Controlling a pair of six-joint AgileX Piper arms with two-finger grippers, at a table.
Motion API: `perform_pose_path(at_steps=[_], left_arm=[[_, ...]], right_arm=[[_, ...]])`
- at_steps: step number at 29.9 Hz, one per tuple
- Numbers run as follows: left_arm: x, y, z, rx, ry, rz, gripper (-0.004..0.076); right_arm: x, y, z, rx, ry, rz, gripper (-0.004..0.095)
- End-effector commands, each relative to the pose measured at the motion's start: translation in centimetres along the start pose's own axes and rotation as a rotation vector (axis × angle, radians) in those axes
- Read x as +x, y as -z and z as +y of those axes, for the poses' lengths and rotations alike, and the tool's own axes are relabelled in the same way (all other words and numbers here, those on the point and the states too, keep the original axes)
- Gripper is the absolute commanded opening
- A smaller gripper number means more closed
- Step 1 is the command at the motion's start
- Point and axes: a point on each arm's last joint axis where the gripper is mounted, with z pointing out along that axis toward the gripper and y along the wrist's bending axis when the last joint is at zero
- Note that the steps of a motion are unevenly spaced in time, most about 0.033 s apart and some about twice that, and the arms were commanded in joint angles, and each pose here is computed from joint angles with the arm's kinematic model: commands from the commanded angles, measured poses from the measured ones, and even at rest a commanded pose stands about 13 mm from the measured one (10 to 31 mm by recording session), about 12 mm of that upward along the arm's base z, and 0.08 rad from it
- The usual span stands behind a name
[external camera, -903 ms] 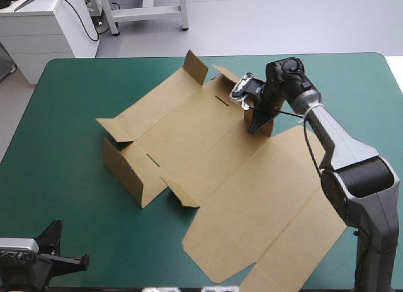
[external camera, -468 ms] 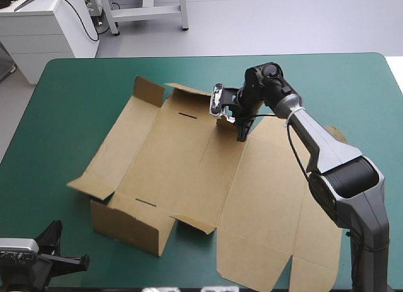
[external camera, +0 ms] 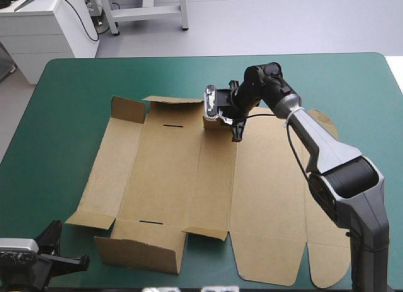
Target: Fold the box
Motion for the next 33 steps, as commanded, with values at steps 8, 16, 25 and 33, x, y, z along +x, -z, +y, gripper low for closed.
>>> perform_pose_path(at_steps=[8,16,25,33], left_arm=[[-1.4,0.7,0.0,0.004,0.011,-0.112,-0.0008],[-1.4,0.7,0.0,0.004,0.011,-0.112,-0.0008],[-1.3,0.6,0.0,0.003,0.012,-0.12,-0.0008],[-1.3,0.6,0.0,0.003,0.012,-0.12,-0.0008]], right_arm=[[-1.9,3.7,-0.9,0.139,-0.057,-0.133,0.0197],[-1.8,3.8,-1.3,0.185,-0.098,-0.134,0.043],[-2.7,9.9,-3.2,0.39,-0.358,-0.15,0.0097],[-1.3,14.5,-2.8,0.549,-0.687,-0.069,-0.0003]])
